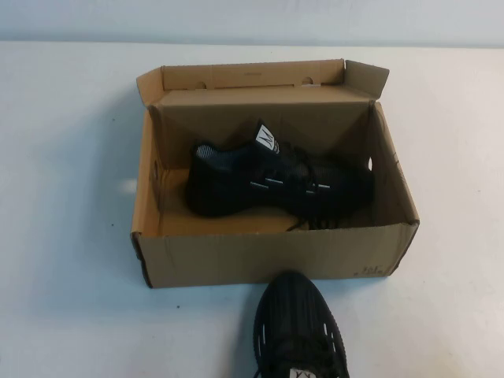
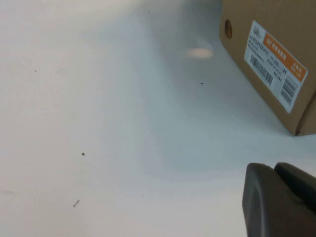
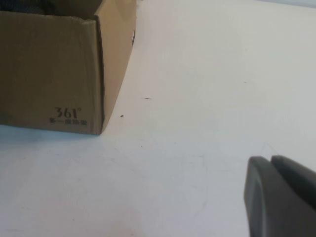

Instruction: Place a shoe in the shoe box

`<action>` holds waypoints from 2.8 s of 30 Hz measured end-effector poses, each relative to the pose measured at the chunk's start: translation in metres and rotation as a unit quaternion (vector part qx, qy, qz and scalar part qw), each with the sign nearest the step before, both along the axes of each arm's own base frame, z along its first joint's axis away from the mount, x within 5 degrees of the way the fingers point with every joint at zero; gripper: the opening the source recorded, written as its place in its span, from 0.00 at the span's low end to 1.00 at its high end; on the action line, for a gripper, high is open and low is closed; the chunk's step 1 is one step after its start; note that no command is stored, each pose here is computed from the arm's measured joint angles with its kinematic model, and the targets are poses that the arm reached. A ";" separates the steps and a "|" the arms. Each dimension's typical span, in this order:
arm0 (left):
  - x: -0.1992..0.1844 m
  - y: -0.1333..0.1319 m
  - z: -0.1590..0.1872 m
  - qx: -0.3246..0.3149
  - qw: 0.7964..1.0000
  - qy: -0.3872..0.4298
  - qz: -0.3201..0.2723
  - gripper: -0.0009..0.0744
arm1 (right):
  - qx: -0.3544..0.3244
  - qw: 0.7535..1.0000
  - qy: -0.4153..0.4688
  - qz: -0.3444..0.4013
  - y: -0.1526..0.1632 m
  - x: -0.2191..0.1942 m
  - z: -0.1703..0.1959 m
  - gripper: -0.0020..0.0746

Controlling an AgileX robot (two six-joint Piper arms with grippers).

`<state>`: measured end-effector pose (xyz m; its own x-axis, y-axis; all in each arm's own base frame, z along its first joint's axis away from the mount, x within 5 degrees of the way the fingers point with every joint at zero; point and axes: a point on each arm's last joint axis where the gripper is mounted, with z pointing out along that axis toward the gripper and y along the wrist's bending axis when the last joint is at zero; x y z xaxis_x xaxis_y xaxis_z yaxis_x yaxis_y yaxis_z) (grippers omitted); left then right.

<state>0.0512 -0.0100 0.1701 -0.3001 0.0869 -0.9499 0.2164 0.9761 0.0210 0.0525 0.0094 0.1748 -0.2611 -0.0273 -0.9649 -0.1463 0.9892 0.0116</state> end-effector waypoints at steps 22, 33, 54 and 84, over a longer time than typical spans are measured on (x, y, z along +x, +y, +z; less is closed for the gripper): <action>0.000 0.000 0.000 0.000 1.000 0.000 0.000 0.01 | 0.000 1.000 0.000 0.000 0.000 0.000 0.000 0.00; 0.002 -0.001 0.007 -0.012 0.999 -0.040 -0.003 0.01 | 0.005 0.999 -0.033 -0.004 0.000 0.001 0.006 0.00; -0.001 -0.004 0.056 -0.079 0.951 -0.300 -0.020 0.01 | 0.044 0.930 -0.362 -0.044 -0.009 -0.006 0.066 0.00; -0.086 0.016 0.266 -0.171 0.760 -0.625 -0.037 0.01 | 0.169 0.862 -0.479 0.007 -0.014 -0.089 0.273 0.00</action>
